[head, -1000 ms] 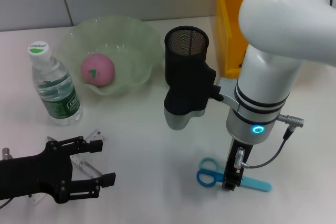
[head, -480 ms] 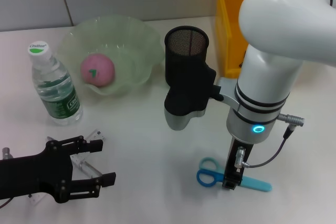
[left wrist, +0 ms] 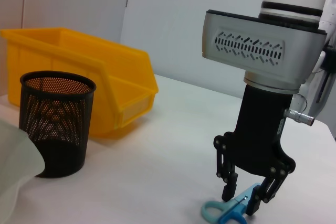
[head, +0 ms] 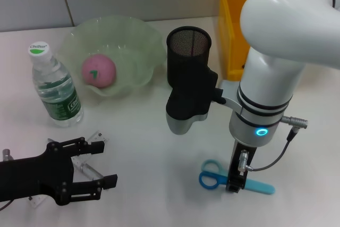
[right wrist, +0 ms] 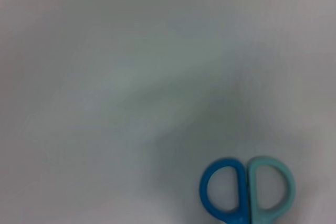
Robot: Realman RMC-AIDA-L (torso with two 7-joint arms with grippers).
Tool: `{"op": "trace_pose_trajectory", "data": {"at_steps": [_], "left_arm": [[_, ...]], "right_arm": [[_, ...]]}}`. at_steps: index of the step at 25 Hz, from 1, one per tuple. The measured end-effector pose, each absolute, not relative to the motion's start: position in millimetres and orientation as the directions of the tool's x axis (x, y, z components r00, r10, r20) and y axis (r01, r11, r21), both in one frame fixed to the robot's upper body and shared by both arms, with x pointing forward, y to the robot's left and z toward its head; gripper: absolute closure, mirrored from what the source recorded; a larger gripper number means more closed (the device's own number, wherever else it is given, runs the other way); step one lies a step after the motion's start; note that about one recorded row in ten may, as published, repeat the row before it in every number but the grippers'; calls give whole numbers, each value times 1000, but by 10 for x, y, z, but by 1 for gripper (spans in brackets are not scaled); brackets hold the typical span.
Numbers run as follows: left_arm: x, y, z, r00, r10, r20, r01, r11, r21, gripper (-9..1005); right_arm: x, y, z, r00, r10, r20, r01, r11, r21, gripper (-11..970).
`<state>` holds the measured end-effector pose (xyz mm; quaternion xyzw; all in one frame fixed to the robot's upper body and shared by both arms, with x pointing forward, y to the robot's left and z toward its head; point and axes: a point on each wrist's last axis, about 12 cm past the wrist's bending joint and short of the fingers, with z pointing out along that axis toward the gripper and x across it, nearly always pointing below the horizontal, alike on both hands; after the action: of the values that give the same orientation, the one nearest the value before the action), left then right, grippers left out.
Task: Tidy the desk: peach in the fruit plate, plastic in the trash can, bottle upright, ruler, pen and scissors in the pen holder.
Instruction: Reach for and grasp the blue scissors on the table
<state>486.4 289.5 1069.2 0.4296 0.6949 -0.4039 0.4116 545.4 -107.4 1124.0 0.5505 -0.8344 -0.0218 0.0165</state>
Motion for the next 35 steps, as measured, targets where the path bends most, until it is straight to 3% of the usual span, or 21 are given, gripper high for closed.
{"op": "trace_pose_trajectory", "data": {"at_steps": [15, 35], "left_arm": [[4864, 2895, 10692, -291, 265, -919, 930, 304, -207, 183], [4867, 2893, 10696, -290, 263, -920, 930, 304, -206, 183]], "right_arm": [[5458, -1074, 11250, -391, -920, 11, -919, 391, 54, 715], [5455, -1070, 11260, -380, -925, 17, -923, 381, 58, 710]]}}
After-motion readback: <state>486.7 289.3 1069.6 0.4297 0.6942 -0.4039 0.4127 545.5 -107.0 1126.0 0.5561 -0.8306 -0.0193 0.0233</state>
